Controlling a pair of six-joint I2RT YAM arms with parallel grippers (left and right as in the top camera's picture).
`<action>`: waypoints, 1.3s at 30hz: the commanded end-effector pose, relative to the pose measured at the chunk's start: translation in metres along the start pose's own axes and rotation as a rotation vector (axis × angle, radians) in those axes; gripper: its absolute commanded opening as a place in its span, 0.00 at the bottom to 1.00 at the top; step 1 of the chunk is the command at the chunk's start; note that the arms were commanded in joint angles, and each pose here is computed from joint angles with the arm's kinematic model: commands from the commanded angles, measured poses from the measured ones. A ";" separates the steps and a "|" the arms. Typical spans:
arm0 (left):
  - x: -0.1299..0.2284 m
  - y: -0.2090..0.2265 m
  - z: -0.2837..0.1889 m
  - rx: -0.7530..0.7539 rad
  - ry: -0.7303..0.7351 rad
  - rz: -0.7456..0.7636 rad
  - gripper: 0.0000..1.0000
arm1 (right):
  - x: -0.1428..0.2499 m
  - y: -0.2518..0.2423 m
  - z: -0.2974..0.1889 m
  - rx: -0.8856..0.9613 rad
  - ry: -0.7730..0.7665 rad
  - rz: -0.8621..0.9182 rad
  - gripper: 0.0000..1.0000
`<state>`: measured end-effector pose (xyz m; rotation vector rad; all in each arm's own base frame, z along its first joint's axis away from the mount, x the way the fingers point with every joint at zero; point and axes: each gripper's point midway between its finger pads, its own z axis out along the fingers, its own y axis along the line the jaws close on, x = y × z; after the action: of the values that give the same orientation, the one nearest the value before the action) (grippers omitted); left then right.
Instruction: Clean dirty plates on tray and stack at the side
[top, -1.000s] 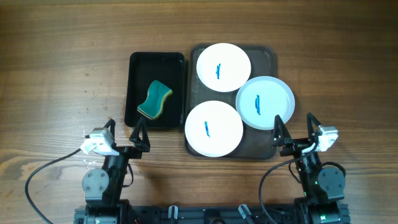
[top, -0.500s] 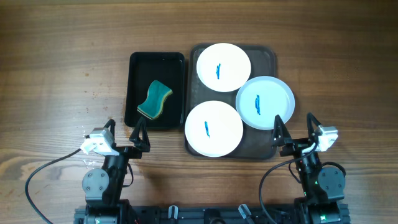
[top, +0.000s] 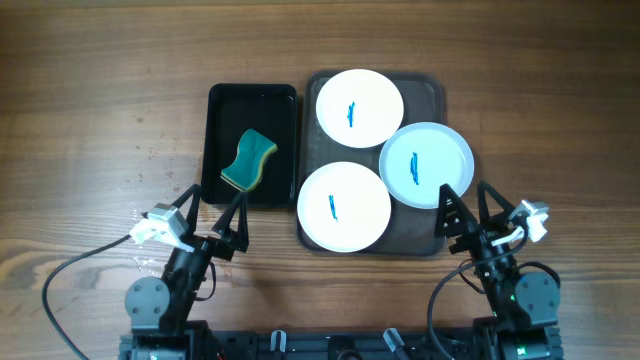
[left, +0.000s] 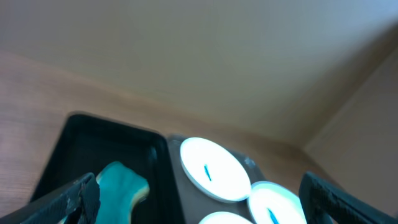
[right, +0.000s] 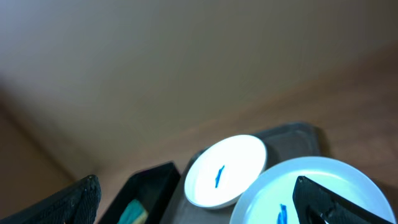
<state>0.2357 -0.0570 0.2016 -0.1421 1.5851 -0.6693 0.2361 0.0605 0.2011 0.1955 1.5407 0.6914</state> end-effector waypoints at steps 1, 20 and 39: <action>-0.024 -0.027 0.004 0.032 0.098 -0.056 1.00 | -0.042 0.050 -0.009 -0.115 0.004 -0.184 1.00; 0.024 0.015 0.078 -0.520 1.088 -0.102 1.00 | 0.023 0.035 0.033 0.169 1.146 0.023 0.65; 0.153 0.123 0.138 -0.738 1.234 0.098 0.61 | 0.101 0.023 0.011 0.232 1.258 0.150 0.51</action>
<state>0.3791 -0.0752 0.0284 -0.2253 2.9382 -0.0121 0.2298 0.1323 0.1269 0.0142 2.8388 0.7660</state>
